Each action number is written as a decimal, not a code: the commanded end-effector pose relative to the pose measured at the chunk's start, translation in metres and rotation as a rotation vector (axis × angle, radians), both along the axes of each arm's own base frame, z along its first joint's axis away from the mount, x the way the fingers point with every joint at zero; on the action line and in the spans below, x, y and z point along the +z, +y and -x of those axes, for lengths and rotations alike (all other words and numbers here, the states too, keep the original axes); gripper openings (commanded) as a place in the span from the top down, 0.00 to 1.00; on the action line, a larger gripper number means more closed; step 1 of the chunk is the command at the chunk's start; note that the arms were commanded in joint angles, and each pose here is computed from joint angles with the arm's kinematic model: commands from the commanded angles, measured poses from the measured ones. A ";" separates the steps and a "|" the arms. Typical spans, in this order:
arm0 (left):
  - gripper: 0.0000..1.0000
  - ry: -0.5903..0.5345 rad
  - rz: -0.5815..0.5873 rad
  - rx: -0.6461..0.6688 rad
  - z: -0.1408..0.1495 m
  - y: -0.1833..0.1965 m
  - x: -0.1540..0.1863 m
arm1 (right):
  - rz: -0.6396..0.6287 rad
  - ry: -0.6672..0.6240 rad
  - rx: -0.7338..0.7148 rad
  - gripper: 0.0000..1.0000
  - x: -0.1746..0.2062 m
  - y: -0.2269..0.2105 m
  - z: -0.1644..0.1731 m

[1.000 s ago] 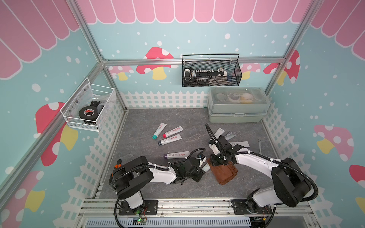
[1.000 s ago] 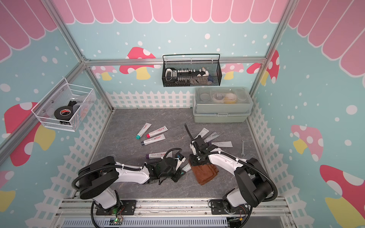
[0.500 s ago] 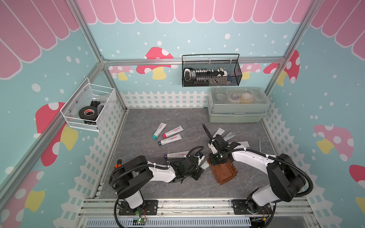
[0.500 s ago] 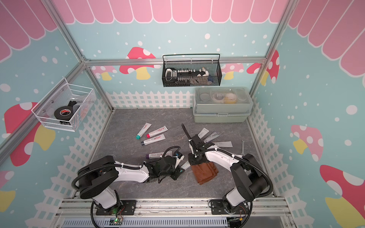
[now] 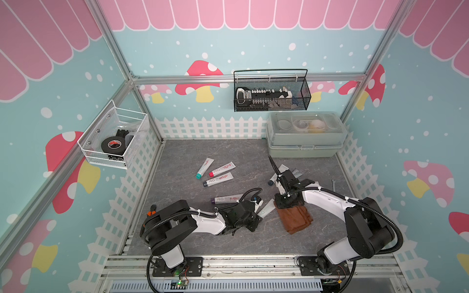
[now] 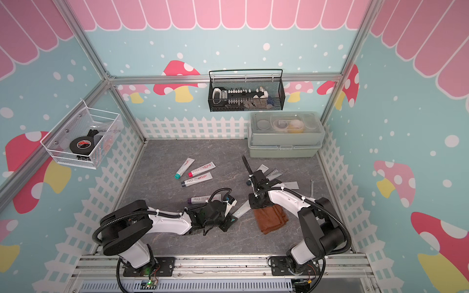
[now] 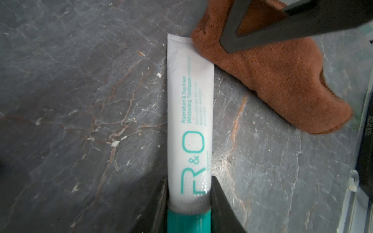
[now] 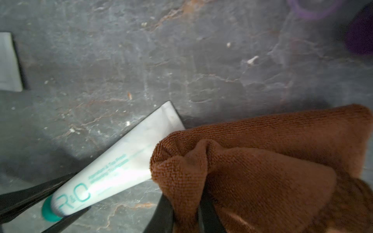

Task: Wipe the surface of the toothpaste tube
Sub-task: Wipe the dirt from the toothpaste tube.

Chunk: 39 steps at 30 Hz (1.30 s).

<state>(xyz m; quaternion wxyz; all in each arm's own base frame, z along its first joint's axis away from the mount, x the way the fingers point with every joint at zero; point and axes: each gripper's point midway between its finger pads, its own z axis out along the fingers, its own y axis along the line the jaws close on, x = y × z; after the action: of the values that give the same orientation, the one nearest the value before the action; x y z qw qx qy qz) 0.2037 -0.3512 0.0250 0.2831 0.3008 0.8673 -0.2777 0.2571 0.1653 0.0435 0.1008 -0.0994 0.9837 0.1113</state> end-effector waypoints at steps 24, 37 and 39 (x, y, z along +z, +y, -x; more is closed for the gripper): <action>0.72 0.059 -0.048 -0.086 0.026 -0.010 -0.013 | 0.291 0.042 -0.043 0.86 -0.031 -0.056 0.016; 0.71 0.064 -0.058 -0.131 0.037 -0.018 -0.016 | -0.154 0.020 0.052 0.84 0.026 0.012 0.025; 0.71 0.065 -0.066 -0.128 0.037 -0.018 -0.018 | -0.188 0.053 0.081 0.84 0.019 0.025 0.033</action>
<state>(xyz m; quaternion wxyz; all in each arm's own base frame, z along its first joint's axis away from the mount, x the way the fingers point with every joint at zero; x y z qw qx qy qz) 0.1767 -0.3770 0.0255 0.2602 0.3455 0.8517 -0.2958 0.2393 0.1632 0.0650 0.1103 -0.0991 0.9777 0.1486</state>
